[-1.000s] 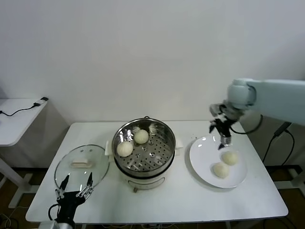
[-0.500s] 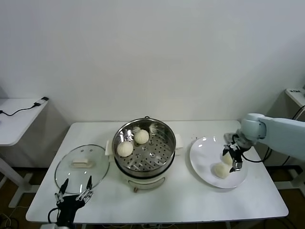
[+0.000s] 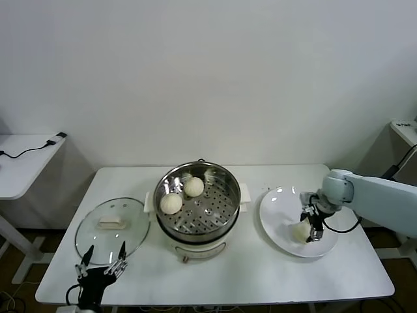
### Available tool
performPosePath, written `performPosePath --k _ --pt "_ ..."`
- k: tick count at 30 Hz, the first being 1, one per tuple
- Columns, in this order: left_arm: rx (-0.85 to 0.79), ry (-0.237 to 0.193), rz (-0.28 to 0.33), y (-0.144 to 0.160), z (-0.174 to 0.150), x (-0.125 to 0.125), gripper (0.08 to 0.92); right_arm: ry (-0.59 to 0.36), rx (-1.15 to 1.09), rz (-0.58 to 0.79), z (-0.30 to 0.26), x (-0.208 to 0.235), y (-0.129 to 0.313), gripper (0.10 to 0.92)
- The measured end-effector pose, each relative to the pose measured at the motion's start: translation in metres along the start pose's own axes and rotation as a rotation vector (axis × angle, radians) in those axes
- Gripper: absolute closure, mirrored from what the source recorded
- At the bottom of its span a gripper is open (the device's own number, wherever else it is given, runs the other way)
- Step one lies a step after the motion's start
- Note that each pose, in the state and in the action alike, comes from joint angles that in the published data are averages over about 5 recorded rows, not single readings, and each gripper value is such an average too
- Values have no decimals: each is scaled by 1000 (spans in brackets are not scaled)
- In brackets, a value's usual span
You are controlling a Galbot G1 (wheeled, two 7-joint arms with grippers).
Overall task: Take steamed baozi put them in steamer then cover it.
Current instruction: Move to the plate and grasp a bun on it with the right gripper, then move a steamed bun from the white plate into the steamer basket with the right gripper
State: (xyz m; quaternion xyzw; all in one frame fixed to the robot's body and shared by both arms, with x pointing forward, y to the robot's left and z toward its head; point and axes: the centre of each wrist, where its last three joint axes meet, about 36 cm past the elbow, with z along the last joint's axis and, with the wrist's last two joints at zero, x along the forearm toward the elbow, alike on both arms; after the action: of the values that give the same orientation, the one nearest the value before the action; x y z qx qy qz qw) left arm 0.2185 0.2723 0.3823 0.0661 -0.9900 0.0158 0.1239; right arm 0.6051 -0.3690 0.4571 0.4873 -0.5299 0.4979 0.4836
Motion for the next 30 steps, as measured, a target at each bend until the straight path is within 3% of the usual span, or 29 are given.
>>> performPosePath --k 8,15,24,30 --pt "0 3 6 -2 0 0 177 -4 27 4 -6 16 -7 352" --pt "-6 0 16 -5 -2 0 177 -25 138 57 -36 89 -42 352" --pt "-19 0 17 -2 -3 -1 177 -135 551 158 -159 234 -65 352" --pt "-18 0 16 -2 -4 -1 177 -151 950 143 -264 269 -31 352"
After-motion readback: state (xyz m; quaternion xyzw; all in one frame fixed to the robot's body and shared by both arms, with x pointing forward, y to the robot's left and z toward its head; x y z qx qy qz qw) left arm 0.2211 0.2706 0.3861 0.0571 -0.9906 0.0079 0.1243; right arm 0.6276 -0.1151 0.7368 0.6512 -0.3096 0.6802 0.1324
